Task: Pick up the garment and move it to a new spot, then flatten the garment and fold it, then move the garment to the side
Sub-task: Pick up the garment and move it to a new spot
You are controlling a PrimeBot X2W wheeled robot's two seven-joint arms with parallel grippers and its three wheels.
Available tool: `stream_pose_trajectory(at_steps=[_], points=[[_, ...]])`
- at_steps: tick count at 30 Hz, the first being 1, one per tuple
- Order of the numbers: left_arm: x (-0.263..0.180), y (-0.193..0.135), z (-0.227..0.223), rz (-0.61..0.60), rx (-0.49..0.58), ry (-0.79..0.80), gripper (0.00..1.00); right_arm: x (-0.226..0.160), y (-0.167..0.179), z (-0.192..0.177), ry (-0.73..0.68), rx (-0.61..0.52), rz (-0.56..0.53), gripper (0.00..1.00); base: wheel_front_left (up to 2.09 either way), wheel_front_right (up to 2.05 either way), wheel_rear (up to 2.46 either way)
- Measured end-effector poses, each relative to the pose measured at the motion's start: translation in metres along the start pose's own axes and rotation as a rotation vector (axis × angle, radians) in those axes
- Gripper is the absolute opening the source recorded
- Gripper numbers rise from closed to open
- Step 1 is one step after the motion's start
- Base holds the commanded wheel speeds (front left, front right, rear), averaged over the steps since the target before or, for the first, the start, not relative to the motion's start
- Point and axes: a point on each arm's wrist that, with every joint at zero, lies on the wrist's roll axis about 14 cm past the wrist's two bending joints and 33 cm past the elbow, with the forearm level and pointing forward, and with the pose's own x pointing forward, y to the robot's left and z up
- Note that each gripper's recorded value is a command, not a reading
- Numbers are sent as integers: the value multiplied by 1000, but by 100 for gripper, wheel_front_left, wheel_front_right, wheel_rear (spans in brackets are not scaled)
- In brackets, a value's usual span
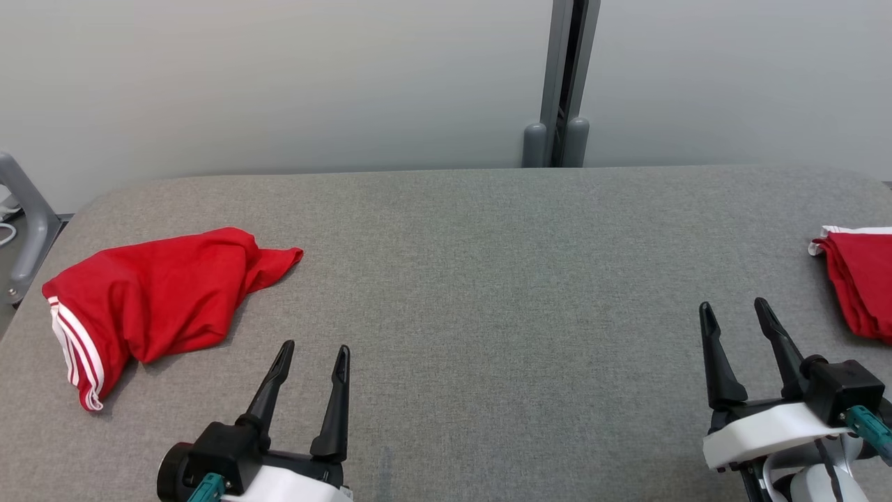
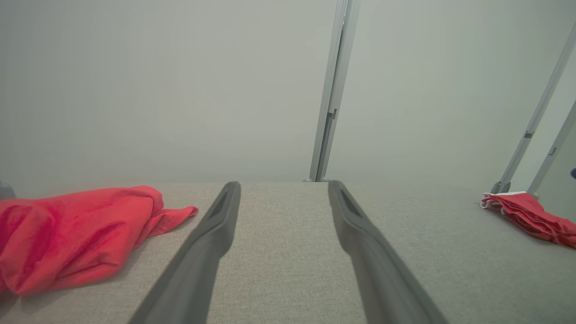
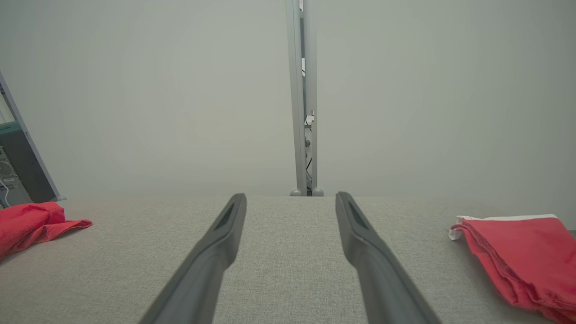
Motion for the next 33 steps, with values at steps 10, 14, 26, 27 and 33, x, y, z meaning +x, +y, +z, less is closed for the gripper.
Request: stream_pose_trajectory(at_steps=[10, 14, 26, 27, 33], points=[[-1, 0, -2, -2, -1, 6, 100, 0, 1, -2, 5, 8, 1, 100, 0, 0, 0], [-2, -2, -2, -7, -1, 6, 100, 0, 1, -2, 6, 8, 1, 100, 0, 0, 0], [-4, -1, -3, -7, -3, 11, 100, 2, 5, -5, 16, 0, 15, 100, 0, 0, 0], [-5, 0, -3, -5, -2, 10, 100, 3, 7, -7, 21, 1, 21, 100, 0, 0, 0], [-14, 17, -1, 51, 16, 8, 100, 11, 38, -20, 55, 11, 110, 100, 0, 0, 0]])
